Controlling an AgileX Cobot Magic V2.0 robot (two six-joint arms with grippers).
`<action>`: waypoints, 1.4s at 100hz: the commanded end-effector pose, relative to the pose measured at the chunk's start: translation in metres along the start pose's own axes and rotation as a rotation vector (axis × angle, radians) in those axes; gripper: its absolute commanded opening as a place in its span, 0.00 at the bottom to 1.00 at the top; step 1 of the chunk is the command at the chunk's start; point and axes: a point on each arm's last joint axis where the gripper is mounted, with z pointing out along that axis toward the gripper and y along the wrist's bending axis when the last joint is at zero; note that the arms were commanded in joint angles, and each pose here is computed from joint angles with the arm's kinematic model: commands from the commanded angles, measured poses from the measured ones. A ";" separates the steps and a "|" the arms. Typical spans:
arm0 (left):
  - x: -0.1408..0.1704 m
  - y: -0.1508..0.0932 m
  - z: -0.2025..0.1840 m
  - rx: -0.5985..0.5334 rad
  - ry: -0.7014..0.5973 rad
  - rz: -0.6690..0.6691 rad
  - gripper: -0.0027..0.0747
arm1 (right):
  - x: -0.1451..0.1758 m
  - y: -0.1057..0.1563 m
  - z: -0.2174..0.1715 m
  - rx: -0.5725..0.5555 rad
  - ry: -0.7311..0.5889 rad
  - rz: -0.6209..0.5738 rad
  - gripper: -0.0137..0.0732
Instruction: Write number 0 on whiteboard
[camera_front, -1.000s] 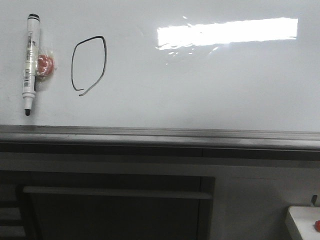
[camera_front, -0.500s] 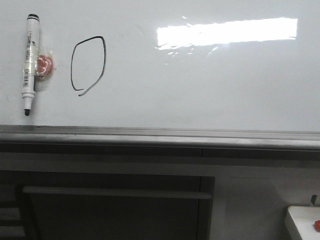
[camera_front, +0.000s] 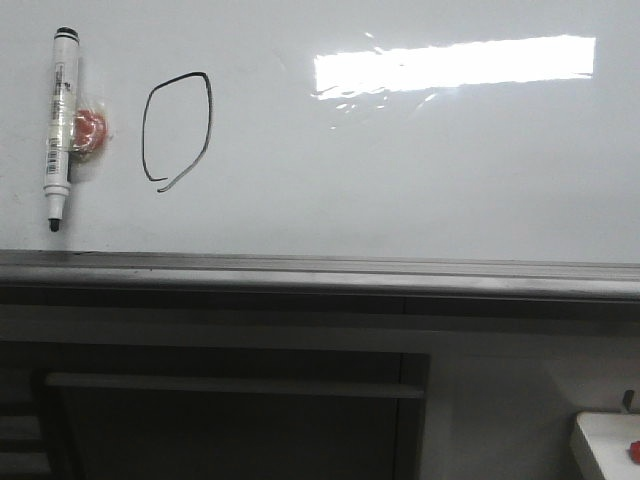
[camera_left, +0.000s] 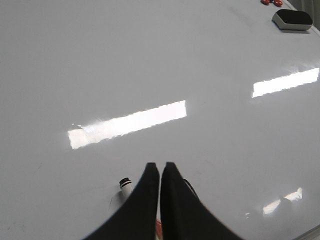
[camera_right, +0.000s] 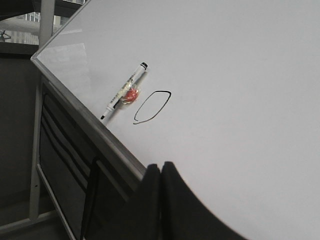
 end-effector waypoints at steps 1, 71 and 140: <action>-0.015 0.001 0.001 0.001 -0.094 -0.001 0.01 | -0.012 -0.007 -0.001 0.065 -0.066 0.012 0.10; 0.044 0.017 -0.022 -0.435 0.048 -0.040 0.01 | -0.012 -0.007 -0.001 0.065 -0.066 0.012 0.10; 0.083 0.012 -0.032 -0.424 0.471 -0.050 0.01 | -0.012 -0.007 -0.001 0.065 -0.066 0.012 0.10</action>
